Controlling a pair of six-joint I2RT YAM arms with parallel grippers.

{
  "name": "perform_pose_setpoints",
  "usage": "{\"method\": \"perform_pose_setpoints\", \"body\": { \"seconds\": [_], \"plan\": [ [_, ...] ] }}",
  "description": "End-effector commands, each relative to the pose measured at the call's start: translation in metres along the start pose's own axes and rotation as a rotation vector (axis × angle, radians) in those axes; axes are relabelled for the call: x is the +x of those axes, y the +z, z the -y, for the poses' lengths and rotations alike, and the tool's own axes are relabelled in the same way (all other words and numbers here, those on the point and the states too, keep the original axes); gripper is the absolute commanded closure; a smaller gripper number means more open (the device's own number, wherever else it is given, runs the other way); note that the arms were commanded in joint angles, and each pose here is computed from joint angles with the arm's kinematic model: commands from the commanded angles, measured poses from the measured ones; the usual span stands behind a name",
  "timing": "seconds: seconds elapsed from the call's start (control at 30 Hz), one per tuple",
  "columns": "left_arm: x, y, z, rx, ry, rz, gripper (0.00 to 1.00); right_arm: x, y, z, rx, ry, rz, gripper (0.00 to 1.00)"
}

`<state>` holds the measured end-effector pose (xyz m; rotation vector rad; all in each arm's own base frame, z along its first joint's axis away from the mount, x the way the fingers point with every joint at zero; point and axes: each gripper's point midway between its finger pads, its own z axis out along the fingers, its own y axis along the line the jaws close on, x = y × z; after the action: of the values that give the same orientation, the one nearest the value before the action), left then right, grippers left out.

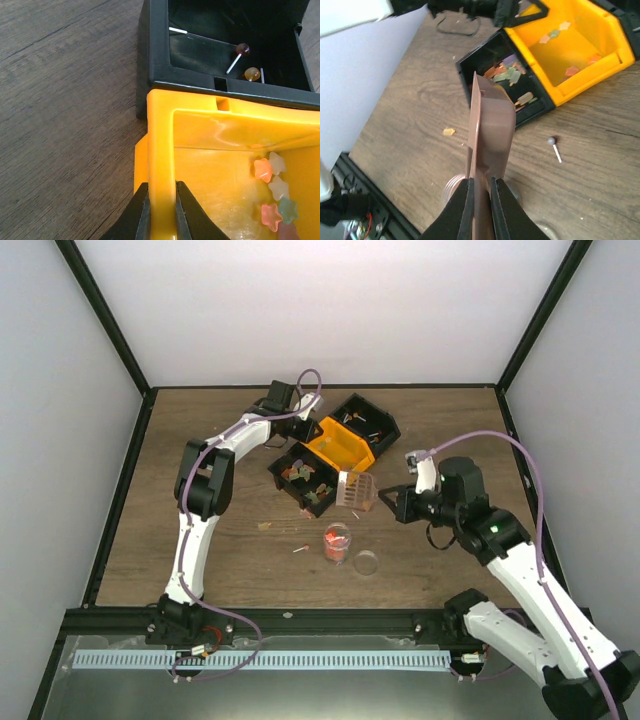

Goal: Pack the candies
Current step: Place the fake candies in the packing bottle, then place the spatula at the center of the board.

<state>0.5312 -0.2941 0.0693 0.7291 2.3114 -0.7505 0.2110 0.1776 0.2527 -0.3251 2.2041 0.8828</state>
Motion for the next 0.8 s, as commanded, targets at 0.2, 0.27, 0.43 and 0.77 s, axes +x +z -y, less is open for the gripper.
{"method": "perform_pose_setpoints", "body": {
  "seconds": [0.2,0.27,0.43,0.77],
  "plan": [
    [0.054,0.022,0.006,0.030,-0.020,-0.118,0.95,-0.028,0.018,0.122,0.111,0.399,0.211,0.99],
    [0.053,0.021,0.006,0.026,-0.017,-0.116,0.92,-0.015,0.027,0.144,0.078,0.475,0.226,0.99],
    [0.050,0.020,0.006,0.024,-0.010,-0.110,0.82,0.012,0.052,0.173,0.041,0.582,0.206,0.99],
    [0.044,0.018,0.007,0.023,-0.003,-0.096,0.80,0.020,0.059,0.190,0.085,0.558,0.188,0.99]
  ]
}}
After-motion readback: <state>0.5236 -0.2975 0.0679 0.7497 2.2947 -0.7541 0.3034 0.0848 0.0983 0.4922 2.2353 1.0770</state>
